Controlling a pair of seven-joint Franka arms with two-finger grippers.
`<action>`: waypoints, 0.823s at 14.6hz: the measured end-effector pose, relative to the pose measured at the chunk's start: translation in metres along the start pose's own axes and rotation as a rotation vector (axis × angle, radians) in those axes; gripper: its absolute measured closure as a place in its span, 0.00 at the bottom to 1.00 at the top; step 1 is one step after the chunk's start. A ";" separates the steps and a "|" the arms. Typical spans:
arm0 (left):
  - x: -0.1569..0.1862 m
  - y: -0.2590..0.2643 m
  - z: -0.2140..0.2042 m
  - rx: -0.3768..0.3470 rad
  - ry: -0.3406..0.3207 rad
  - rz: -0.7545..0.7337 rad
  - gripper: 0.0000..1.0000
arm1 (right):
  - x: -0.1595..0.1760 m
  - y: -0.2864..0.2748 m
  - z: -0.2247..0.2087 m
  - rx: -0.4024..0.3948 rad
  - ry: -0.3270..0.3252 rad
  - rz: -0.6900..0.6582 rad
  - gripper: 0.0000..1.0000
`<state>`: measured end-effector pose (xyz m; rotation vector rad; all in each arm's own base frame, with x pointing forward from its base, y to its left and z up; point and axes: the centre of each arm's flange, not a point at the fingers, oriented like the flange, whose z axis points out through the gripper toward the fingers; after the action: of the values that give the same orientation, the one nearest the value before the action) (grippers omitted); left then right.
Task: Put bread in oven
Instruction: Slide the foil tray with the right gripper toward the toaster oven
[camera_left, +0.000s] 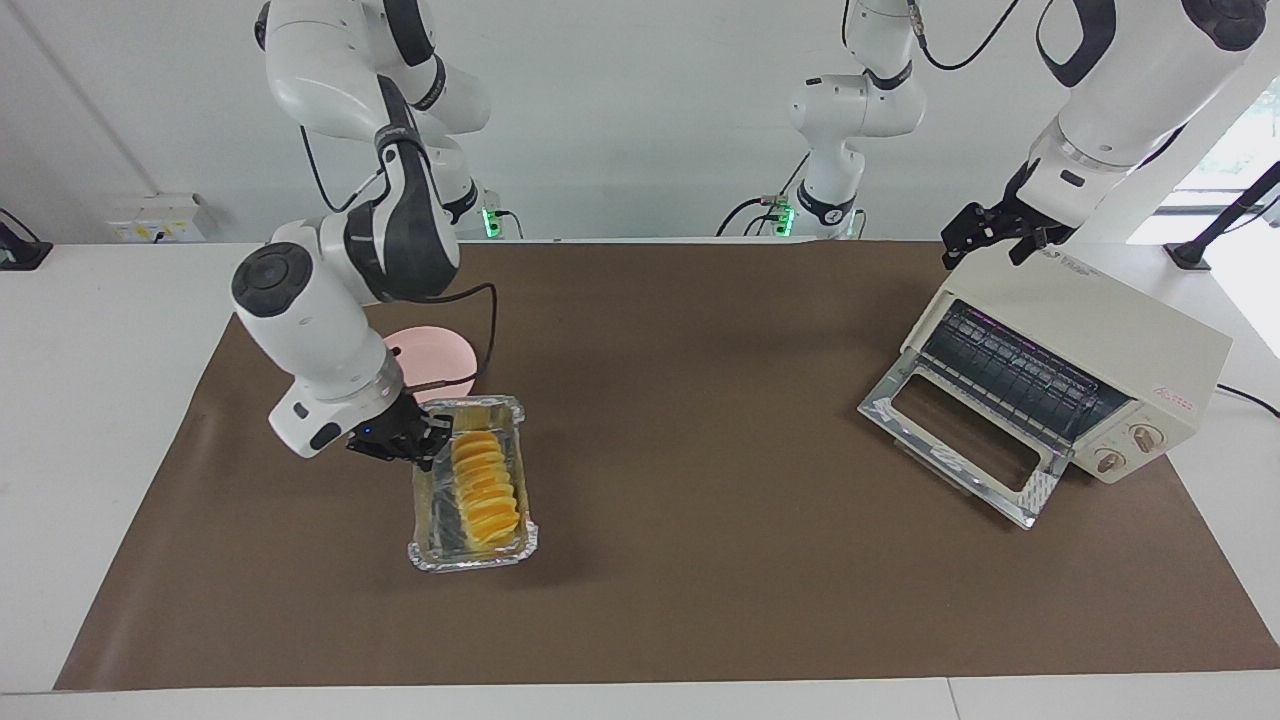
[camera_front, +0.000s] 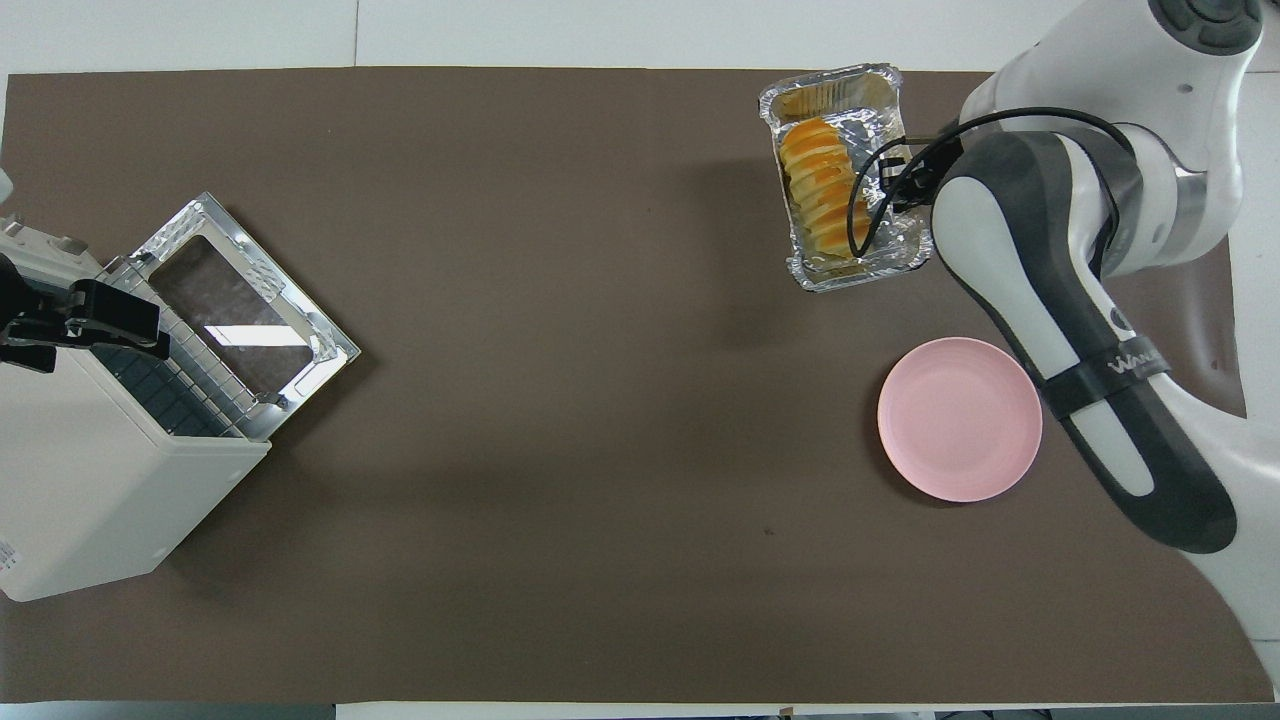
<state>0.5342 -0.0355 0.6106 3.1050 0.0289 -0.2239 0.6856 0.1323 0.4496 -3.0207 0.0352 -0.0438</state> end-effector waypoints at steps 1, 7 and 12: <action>0.000 0.000 0.000 0.000 0.000 0.000 0.00 | -0.009 -0.036 0.003 0.003 -0.004 0.026 0.98; 0.000 0.000 0.000 0.000 0.000 0.000 0.00 | -0.062 -0.193 0.033 0.044 0.026 0.058 0.98; 0.000 0.000 0.000 0.000 0.000 0.000 0.00 | -0.092 -0.237 0.106 0.062 0.019 0.053 0.98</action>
<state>0.5342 -0.0355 0.6106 3.1050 0.0289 -0.2239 0.6020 0.3823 0.3708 -2.9559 0.1129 -0.0669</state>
